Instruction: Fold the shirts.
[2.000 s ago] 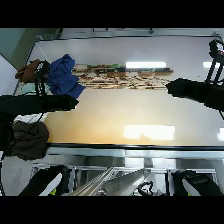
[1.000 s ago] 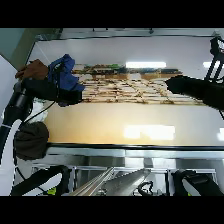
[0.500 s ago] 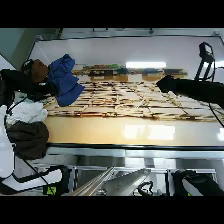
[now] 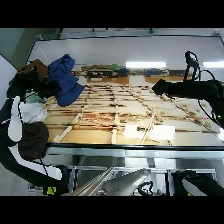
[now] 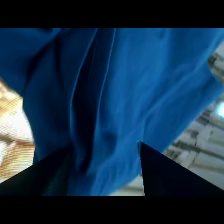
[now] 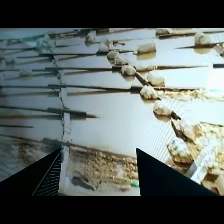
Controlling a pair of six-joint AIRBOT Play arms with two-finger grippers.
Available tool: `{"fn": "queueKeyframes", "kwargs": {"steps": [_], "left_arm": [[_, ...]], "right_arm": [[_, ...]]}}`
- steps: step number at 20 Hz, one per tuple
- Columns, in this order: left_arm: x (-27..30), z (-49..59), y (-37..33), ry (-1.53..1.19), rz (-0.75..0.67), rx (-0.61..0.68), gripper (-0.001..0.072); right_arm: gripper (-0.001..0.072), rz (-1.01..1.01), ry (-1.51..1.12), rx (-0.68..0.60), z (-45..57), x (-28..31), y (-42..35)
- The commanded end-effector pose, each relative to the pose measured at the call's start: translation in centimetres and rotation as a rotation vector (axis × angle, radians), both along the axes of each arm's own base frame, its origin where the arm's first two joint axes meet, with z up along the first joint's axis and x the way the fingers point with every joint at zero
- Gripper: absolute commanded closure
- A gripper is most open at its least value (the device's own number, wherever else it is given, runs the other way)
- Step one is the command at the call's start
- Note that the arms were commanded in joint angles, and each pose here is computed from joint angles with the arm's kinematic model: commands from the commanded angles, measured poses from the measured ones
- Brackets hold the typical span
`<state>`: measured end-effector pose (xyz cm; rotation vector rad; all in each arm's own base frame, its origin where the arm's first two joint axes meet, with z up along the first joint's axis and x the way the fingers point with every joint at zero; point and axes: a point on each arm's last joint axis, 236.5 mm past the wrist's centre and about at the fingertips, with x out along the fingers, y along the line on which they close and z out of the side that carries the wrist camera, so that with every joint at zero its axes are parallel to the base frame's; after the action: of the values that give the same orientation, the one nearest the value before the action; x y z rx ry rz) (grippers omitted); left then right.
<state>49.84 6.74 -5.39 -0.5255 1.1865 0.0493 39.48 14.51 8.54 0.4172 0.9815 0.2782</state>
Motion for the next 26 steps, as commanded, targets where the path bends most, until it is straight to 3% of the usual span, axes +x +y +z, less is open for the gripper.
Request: {"fn": "queueKeyframes", "kwargs": {"steps": [1, 2, 3, 4, 6, 8, 10, 11, 12, 15, 19, 21, 22, 26], "left_arm": [[2.9, -1.4, -0.3, -0.012, -0.017, -0.005, 0.0249], [3.4, -1.4, -0.3, -0.018, -0.019, -0.004, 0.0306], [3.7, -1.5, -0.2, -0.018, -0.023, -0.002, 0.0596], [3.7, -1.5, -0.3, -0.012, -0.029, -0.007, 0.0691], [3.1, -1.0, -1.1, 0.011, -0.06, -0.027, 0.0692], [3.3, 1.9, -4.3, -0.023, -0.158, -0.056, 0.0692], [3.9, 7.5, -9.4, -0.131, -0.299, -0.065, 0.0692], [3.8, 11.1, -13.0, -0.196, -0.375, -0.07, 0.0692], [3.1, 14.5, -16.4, -0.252, -0.448, -0.073, 0.0692], [-2.7, 21.6, -27.8, -0.331, -0.718, -0.099, 0.0692], [-12.0, 20.9, -41.6, -0.295, -1.006, -0.165, 0.0692], [-16.1, 17.7, -46.8, -0.241, -1.102, -0.188, 0.0692], [-18.0, 15.7, -48.8, -0.203, -1.138, -0.195, 0.0692], [-21.1, 9.1, -53.7, -0.095, -1.163, -0.212, 0.0691]], "right_arm": [[0.021, -0.001, 0.006, -0.001, -0.2, 0.0, 0.0], [0.021, -0.001, 0.006, -0.001, -0.2, 0.0, 0.0], [0.0211, -0.001, 0.006, -0.001, -0.2, 0.0, 0.0], [0.0211, -0.001, 0.006, -0.001, -0.2, 0.0, 0.0], [0.0221, -0.001, 0.006, -0.002, -0.2, 0.0, 0.0], [0.0508, 0.002, 0.004, -0.004, -0.2, 0.0, 0.0], [0.0503, 0.002, 0.002, -0.003, -0.1, 0.0, 0.0], [0.0436, 0.002, -0.006, -0.002, 0.2, 0.0, -0.1], [0.0324, 0.002, -0.018, 0.001, 0.8, 0.0, -0.1], [0.0318, 0.011, -0.042, 0.006, 2.8, -0.9, -0.2], [0.0316, 0.01, -0.032, -0.007, 5.0, -3.9, -2.1], [0.0278, -0.011, -0.015, -0.018, 5.6, -5.1, -3.6], [0.0165, -0.015, 0.017, -0.024, 5.3, -5.9, -4.2], [0.0162, -0.011, 0.127, -0.033, 2.2, -7.3, -4.7]]}}
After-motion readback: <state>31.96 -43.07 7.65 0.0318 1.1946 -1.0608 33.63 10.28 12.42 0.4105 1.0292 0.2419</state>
